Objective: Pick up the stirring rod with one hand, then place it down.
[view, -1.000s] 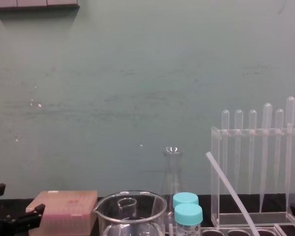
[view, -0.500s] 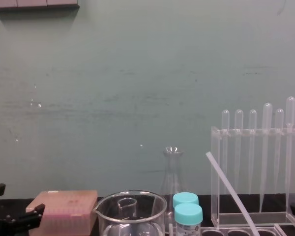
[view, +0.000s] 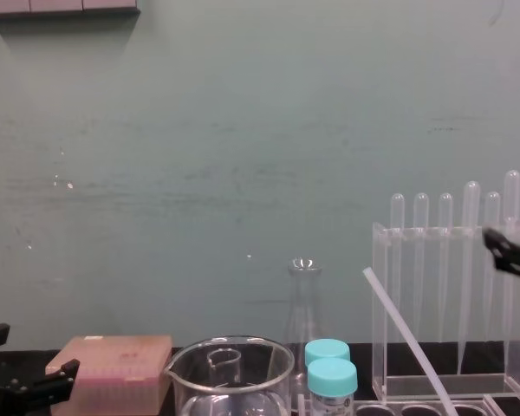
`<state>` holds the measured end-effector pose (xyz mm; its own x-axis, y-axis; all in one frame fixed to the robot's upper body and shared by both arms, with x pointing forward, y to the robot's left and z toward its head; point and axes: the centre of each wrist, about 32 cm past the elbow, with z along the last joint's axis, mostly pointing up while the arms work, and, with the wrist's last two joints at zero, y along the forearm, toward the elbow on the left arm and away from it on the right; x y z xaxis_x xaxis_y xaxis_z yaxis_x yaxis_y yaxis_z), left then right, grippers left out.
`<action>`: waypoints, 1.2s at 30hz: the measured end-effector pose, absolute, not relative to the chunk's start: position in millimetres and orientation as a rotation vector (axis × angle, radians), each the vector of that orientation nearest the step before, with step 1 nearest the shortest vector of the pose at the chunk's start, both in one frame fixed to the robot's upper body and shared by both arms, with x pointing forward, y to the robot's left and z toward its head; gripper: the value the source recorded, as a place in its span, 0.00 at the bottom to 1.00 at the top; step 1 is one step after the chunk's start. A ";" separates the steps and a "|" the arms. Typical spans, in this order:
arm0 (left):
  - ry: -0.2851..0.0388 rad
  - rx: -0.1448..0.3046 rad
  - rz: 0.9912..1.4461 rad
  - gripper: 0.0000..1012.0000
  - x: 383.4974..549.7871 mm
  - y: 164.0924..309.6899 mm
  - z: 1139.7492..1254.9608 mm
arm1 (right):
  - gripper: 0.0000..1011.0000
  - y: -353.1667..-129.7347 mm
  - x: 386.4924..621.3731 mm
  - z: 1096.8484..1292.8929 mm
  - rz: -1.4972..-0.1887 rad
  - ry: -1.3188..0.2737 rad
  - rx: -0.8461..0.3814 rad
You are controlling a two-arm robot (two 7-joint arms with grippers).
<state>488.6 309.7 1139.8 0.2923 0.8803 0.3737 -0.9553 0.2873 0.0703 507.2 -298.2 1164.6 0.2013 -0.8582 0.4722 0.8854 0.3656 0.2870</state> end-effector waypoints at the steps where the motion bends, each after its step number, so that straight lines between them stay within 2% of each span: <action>1: -0.285 0.304 1.248 0.99 488.6 309.7 1139.8 | 0.99 -296.6 508.1 1165.8 -1.207 -0.632 -0.041; 5: -0.285 0.304 1.248 0.99 488.6 309.7 1139.8 | 0.99 -284.0 510.9 1173.7 -1.088 -0.705 0.039; 11: -0.285 0.304 1.248 0.99 488.6 309.7 1139.8 | 0.99 -272.0 511.7 1176.7 -0.932 -0.731 0.074; 15: -0.285 0.304 1.248 0.99 488.6 309.7 1139.8 | 0.99 -265.9 515.3 1178.8 -0.835 -0.667 0.044; 20: -0.285 0.305 1.248 0.99 488.6 309.7 1139.8 | 0.99 -264.2 526.3 1182.8 -0.749 -0.475 -0.021; 30: -0.285 0.304 1.248 0.99 488.6 309.7 1139.8 | 0.99 -265.2 542.9 1182.6 -0.710 -0.211 -0.073; 36: -0.285 0.304 1.248 0.99 488.6 309.7 1139.8 | 0.99 -264.6 545.9 1180.6 -0.708 -0.152 -0.097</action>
